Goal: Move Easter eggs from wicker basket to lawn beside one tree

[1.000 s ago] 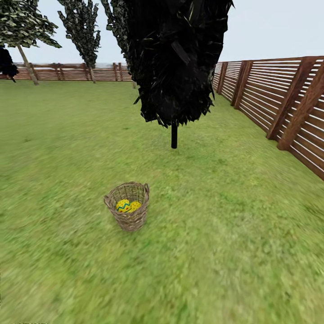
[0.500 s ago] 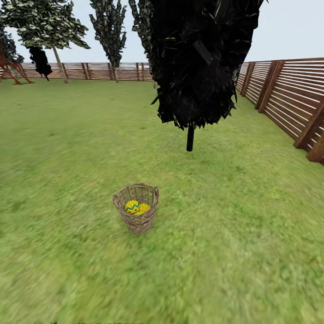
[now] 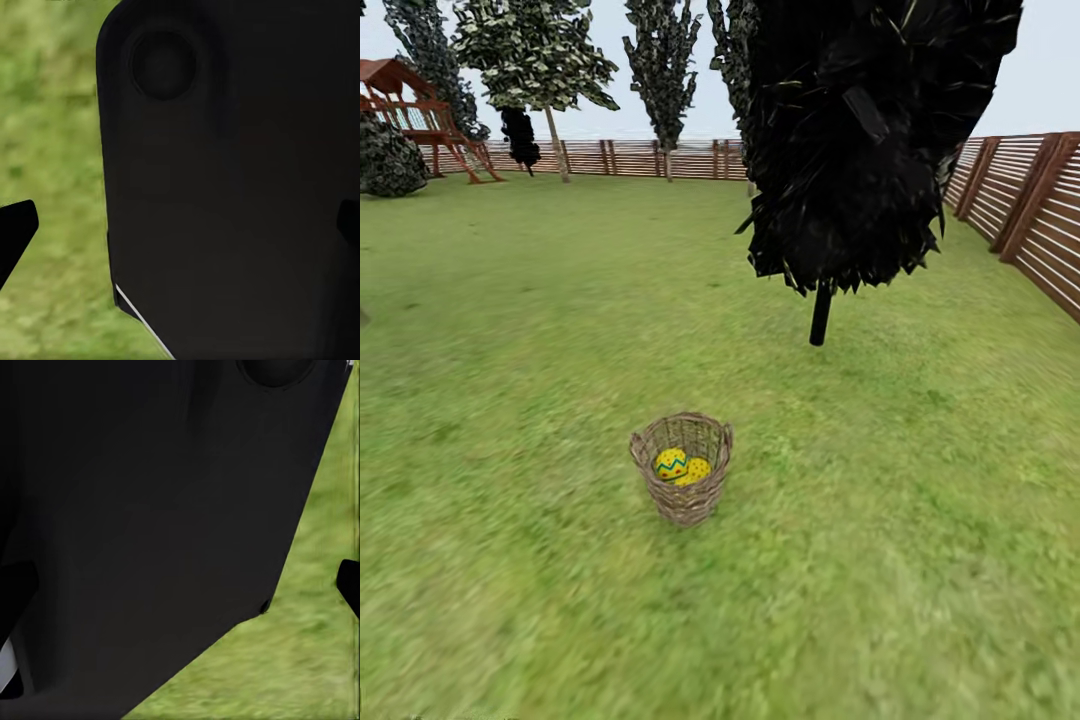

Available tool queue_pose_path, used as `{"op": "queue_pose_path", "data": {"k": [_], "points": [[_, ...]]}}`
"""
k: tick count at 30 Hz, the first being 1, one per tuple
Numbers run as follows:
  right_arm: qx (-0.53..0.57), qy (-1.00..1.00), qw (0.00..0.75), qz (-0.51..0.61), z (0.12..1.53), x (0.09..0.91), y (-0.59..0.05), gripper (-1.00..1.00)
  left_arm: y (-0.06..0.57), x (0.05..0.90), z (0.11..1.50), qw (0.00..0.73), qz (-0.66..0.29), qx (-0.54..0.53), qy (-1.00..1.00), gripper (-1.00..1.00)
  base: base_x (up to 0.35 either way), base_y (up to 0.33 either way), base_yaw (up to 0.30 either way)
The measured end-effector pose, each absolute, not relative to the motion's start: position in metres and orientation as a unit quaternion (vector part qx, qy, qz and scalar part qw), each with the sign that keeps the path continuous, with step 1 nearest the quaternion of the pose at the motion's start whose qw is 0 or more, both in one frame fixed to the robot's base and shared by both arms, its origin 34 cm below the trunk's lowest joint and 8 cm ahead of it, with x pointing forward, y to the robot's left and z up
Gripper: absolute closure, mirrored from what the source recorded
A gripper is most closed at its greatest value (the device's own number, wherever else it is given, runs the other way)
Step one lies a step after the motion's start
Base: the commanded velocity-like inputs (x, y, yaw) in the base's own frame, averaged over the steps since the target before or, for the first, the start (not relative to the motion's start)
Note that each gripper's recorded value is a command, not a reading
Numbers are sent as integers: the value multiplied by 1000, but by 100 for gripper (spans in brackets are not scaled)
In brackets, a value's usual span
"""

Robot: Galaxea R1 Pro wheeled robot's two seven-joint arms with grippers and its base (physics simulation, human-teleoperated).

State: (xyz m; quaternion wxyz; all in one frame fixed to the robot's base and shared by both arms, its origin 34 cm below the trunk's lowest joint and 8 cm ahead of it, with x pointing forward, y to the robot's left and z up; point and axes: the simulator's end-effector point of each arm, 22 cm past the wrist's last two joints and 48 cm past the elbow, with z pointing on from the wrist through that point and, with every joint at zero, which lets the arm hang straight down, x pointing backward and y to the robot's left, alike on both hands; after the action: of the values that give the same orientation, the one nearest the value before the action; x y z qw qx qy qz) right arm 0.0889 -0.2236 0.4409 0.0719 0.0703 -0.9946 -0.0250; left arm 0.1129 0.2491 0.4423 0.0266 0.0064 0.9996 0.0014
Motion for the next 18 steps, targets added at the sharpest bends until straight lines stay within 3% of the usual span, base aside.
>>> {"op": "queue_pose_path", "data": {"k": [18], "points": [[70, -995, 73, -24, 441, 88, -224, -100, 249, 113, 442, 27, 2, 6, 1000, -100, 231, -246, 276]]}}
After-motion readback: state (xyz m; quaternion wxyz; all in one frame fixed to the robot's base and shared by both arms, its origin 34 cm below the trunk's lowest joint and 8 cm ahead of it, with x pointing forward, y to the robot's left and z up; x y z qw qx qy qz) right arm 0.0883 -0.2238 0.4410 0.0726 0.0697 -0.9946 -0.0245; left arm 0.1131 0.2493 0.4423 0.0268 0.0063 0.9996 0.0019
